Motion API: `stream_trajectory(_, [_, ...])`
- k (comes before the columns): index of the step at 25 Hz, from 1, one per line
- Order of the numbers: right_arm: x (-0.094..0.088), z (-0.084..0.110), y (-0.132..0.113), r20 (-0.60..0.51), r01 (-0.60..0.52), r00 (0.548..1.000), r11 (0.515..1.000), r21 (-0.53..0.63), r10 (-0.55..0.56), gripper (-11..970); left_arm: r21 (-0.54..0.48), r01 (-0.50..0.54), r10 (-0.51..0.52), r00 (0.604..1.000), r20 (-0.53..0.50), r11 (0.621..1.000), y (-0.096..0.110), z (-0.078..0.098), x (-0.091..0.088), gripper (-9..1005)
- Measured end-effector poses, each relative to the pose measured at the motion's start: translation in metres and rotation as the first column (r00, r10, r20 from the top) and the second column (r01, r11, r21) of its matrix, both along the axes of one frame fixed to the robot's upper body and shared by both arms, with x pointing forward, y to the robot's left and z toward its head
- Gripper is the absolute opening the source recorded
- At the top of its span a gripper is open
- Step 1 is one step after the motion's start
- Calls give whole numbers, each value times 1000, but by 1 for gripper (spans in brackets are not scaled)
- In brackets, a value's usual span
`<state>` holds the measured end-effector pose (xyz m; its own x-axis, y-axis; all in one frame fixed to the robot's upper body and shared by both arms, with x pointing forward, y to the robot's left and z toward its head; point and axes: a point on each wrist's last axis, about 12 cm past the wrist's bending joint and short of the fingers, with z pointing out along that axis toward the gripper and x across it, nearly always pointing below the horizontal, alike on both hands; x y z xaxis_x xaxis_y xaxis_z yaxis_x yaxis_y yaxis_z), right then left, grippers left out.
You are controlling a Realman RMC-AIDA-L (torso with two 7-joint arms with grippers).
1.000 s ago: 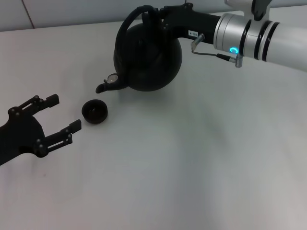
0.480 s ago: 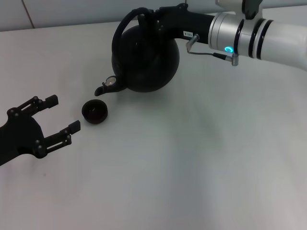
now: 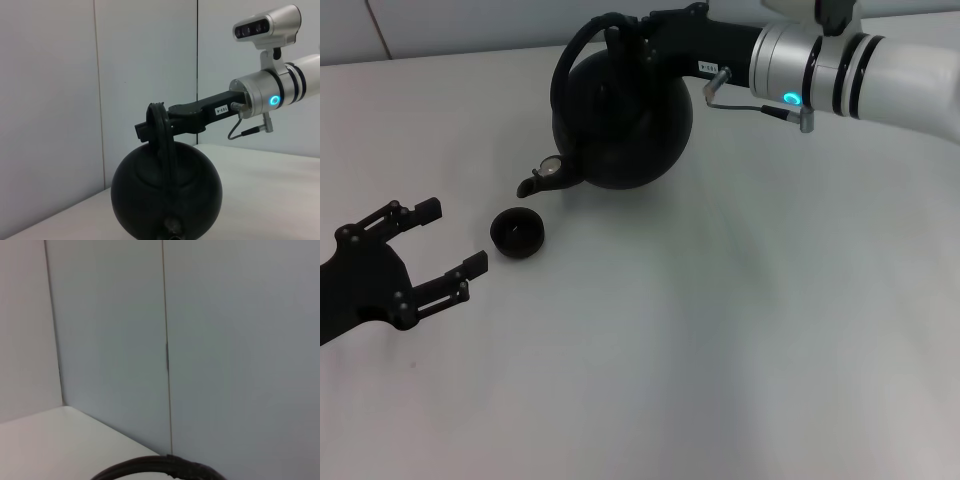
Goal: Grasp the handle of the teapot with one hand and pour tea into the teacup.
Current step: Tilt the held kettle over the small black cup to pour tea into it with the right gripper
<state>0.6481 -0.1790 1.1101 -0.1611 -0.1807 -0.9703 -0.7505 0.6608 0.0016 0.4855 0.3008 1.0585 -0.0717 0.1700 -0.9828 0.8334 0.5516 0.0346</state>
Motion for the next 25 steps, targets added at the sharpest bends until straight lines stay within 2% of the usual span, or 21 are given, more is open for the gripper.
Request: stream_trajectory(25, [3, 4, 8, 21, -28, 999, 999, -34, 29, 168, 5, -4, 4, 1000, 2, 1000, 0, 0, 1, 809])
